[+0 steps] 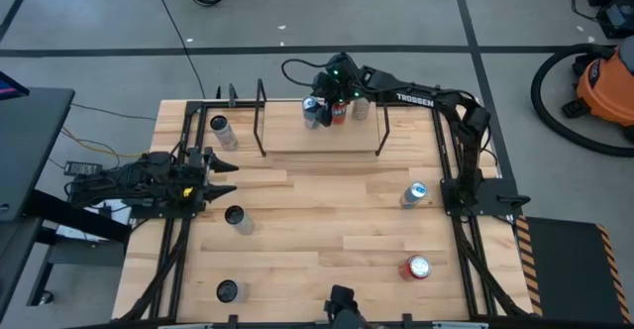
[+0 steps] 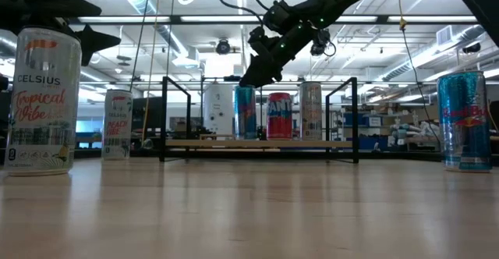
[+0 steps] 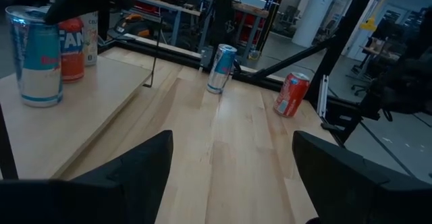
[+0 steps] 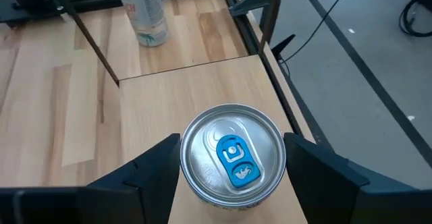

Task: Place canned beverage on shelf
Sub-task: Put the bottom blue soda can on the shelf

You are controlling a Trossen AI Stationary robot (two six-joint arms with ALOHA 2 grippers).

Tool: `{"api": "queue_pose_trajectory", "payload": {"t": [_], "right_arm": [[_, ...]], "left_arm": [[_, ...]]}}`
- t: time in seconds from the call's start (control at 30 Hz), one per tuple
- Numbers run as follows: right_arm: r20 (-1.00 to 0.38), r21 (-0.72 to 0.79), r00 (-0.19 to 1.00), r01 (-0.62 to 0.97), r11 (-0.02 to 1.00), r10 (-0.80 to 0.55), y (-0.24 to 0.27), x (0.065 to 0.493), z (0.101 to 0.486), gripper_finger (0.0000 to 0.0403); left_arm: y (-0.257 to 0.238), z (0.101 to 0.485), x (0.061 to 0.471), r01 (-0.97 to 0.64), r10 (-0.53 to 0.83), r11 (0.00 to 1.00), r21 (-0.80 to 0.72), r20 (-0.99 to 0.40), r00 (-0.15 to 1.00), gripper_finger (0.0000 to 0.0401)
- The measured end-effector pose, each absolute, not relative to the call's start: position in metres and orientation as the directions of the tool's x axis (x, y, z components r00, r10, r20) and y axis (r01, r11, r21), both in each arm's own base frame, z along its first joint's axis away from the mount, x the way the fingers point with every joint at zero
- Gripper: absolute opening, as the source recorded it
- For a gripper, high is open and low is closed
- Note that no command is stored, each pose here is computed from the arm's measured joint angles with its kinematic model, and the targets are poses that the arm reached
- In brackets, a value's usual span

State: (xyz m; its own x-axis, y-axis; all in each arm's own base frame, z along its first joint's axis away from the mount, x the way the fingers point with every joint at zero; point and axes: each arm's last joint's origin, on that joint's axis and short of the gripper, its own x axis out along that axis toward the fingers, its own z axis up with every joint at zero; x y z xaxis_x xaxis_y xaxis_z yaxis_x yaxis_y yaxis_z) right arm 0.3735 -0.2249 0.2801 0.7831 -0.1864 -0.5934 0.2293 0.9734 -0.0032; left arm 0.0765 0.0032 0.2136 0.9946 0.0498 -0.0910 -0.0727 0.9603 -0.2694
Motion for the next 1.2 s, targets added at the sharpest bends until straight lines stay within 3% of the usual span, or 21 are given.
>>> {"api": "queue_pose_trajectory", "payload": {"t": [1.0, 1.2], "right_arm": [[-0.570, -0.021, 0.786, 0.278, 0.960, -0.240, -0.226, 0.376, 0.283, 0.0277], [-0.539, -0.006, 0.809, 0.273, 0.962, -0.233, -0.219, 0.382, 0.300, 0.0278]], "left_arm": [[0.003, 0.214, 0.076, -0.073, 0.050, 0.960, -0.269, -0.091, 0.995, 0.0309], [0.003, 0.214, 0.076, -0.073, 0.050, 0.960, -0.269, -0.091, 0.995, 0.0309]]}}
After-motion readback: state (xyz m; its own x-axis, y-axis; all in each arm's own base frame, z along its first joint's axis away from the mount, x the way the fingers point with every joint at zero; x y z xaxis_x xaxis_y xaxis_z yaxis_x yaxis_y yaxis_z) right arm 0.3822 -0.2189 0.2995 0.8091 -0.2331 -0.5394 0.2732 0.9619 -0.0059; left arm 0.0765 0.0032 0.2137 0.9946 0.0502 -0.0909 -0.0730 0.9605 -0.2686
